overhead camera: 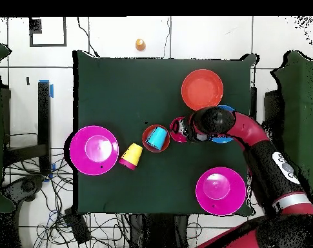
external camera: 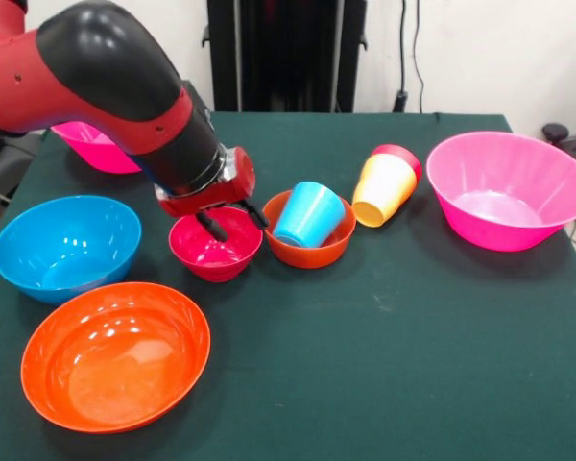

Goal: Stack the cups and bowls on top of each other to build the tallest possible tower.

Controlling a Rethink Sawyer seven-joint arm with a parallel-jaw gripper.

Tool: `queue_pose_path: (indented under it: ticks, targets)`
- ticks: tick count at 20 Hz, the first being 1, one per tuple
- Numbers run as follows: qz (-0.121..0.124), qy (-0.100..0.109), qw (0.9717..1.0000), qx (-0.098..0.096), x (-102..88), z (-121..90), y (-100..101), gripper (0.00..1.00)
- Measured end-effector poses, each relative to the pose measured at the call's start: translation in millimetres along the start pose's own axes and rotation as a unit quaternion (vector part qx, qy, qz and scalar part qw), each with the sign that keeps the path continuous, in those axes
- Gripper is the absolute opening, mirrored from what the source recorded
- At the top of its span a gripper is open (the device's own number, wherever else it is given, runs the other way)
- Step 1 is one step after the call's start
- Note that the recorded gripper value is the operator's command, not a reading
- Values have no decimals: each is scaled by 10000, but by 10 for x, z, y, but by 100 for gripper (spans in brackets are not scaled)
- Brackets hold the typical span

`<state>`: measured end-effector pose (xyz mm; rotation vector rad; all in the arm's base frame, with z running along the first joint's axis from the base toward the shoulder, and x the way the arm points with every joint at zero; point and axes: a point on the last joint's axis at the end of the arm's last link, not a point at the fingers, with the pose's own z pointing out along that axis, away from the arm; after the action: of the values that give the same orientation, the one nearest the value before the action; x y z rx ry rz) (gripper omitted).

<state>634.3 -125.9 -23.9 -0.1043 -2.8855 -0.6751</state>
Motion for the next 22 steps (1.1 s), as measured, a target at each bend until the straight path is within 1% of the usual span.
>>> queue_pose_path:
  ticks: [2, 3, 5, 11, 13, 17, 18, 19, 21, 22]
  targets:
    - [14, -37, 9999, -106, -9, -35, 22, 100]
    - [19, -71, 9998, -201, -18, -66, 46, 100]
    - [8, -114, 9995, -301, -32, -101, 78, 100]
    - [-97, -196, 9984, -515, -66, -148, 212, 100]
    - [-124, -194, 9983, -538, -64, -147, 244, 100]
    - [-239, -170, 9990, -338, -45, -157, 266, 100]
    - [-286, -164, 9992, -234, -39, -170, 268, 100]
    - [-386, -156, 9991, -14, -29, -219, 284, 100]
    - [-499, -146, 9983, 248, -21, -295, 312, 100]
    - [-535, -137, 9979, 340, -19, -328, 326, 100]
